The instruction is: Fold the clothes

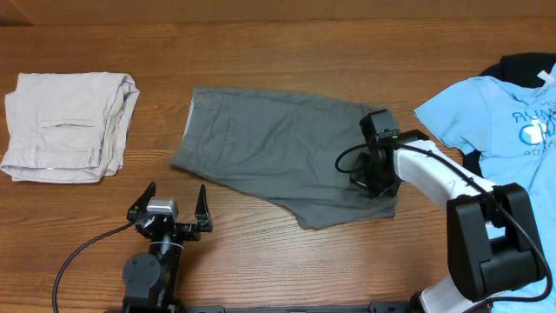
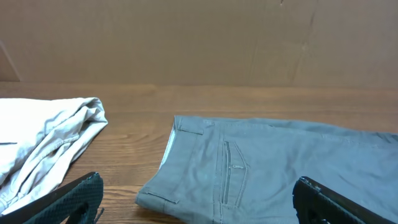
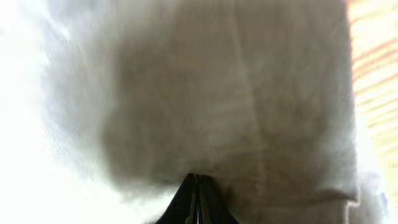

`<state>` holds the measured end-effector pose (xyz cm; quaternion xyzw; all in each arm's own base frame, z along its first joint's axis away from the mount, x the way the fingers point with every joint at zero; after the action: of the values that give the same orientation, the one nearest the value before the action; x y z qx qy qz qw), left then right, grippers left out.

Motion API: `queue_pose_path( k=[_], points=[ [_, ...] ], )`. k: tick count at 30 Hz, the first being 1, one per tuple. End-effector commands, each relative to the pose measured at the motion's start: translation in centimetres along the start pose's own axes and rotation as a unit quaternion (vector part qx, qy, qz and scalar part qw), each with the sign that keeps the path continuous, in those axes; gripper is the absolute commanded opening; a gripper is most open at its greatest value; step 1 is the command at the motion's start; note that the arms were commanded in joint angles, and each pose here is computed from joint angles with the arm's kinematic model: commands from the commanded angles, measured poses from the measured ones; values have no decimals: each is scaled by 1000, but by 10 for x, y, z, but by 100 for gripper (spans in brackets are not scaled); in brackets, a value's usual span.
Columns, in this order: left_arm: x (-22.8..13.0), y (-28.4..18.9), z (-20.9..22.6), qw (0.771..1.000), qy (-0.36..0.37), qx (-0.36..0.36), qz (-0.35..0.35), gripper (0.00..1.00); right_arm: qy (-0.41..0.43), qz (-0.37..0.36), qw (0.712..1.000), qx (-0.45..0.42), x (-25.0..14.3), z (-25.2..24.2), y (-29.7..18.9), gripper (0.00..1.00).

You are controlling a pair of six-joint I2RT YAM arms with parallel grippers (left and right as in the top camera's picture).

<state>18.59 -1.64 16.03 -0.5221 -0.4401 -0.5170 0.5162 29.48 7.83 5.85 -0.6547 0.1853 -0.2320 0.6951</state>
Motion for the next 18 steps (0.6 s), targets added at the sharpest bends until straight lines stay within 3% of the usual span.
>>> queue_pose_path(
  k=[1,12,18],
  points=[
    [1,0,0,1000,-4,1,-5,100,12,-17,1000,-10,5,-5,10,4],
    [1,0,0,1000,-4,1,-5,100,-4,0,1000,-2,1,-4,8,4],
    [1,0,0,1000,-4,1,-5,100,-7,18,1000,-8,8,-4,-24,4]
  ],
)
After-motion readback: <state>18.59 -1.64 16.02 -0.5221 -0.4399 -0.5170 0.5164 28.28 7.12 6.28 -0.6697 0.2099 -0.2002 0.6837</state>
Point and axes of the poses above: each gripper's point midway between its finger pads, its own y axis out along the fingers, its own z axis along the line the jaws close on, x = y × z, the point moved 6 cm from there along -y, back along the fingers, and after that the axes turned 8 degrees about y, right-handed, at the moved point
